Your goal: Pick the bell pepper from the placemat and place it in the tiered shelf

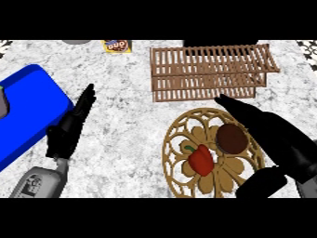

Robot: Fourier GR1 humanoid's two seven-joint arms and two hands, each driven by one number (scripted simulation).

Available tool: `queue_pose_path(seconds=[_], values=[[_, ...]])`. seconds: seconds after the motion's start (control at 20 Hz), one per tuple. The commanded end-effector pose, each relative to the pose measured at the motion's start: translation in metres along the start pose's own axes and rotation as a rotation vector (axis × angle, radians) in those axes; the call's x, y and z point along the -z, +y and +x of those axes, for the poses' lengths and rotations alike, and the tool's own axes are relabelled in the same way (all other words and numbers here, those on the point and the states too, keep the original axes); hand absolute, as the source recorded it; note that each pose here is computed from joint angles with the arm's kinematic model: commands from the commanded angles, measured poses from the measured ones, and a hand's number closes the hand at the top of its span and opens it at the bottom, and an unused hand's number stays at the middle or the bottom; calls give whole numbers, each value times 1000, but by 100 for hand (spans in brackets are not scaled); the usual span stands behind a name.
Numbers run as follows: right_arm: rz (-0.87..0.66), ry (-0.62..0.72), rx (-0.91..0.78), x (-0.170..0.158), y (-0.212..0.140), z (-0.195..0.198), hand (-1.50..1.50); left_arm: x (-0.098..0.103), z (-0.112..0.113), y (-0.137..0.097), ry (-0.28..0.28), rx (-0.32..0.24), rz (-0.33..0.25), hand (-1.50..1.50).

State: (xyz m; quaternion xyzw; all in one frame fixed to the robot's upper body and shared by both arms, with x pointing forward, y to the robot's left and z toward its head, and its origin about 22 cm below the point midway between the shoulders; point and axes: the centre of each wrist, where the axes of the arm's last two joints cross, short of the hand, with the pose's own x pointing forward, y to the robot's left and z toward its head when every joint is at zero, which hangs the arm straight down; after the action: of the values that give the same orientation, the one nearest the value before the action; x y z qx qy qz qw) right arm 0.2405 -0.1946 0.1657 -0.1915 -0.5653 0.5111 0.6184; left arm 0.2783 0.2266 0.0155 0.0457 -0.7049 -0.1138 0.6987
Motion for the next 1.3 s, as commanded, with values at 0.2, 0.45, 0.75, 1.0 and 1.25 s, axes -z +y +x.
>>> queue_pose_path(seconds=[0.2,0.45,0.75,1.0,1.25], values=[[-8,44,-31,-15,10,43,-150,12,6,-5,-6,4,5,0],[-2,37,-49,-6,34,41,-150,6,-11,-10,-24,19,3,0],[-33,56,-45,-20,28,29,-150,13,-11,4,-2,7,15,0],[-17,65,-37,-15,56,36,-150,12,-6,-9,4,7,-1,0],[-26,93,-45,0,68,50,-150,12,26,-7,-1,15,6,0]])
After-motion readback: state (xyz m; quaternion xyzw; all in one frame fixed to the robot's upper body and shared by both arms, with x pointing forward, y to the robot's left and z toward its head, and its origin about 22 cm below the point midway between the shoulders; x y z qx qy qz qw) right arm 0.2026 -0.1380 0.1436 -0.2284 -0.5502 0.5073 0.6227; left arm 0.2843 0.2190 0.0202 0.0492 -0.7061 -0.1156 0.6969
